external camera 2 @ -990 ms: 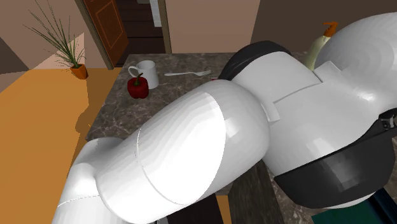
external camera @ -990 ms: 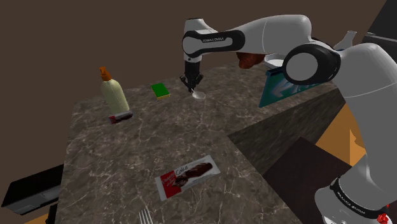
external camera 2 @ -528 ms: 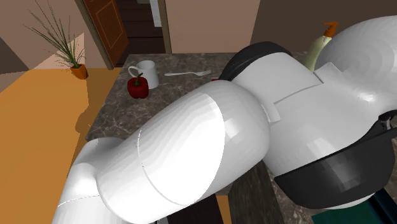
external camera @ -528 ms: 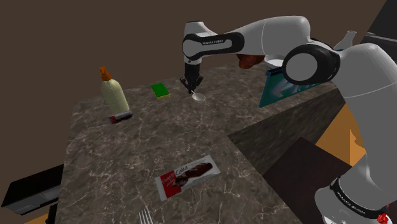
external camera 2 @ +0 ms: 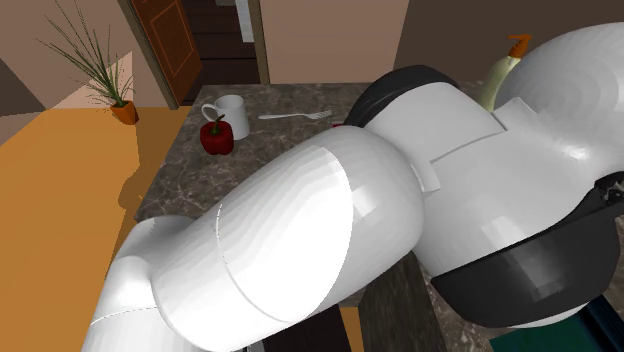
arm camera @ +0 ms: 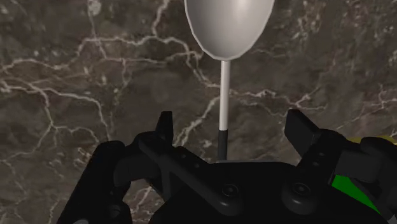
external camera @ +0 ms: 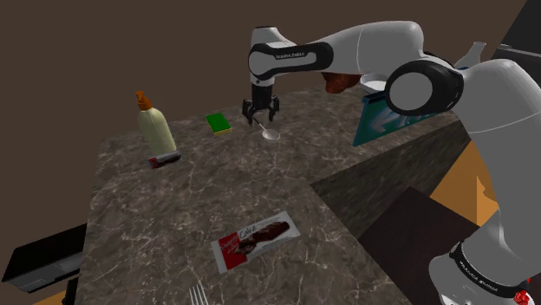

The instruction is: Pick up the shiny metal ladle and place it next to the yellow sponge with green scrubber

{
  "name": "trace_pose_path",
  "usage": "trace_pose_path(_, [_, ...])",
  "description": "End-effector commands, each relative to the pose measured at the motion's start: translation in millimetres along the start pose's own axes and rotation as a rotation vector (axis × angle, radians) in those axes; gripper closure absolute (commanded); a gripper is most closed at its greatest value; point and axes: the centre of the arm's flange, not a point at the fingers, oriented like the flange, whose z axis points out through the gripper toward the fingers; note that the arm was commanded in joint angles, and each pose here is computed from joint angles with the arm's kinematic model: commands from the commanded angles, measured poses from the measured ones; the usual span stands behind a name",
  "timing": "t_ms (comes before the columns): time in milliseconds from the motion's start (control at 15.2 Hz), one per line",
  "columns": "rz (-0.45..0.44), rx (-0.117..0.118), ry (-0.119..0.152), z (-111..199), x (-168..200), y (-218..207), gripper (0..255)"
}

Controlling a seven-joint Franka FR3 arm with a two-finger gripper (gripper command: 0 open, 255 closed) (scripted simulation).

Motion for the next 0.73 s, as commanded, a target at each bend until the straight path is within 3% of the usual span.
trace_pose_path(0, [0.000,0.000,0.000,-19.9,-0.3,0.8,0])
trace_pose_path(132, [0.000,0.000,0.000,-43.5,-0.3,0.8,0])
trace_pose_path(660, [0.000,0.000,0.000,-43.5,-0.3,0.7,0])
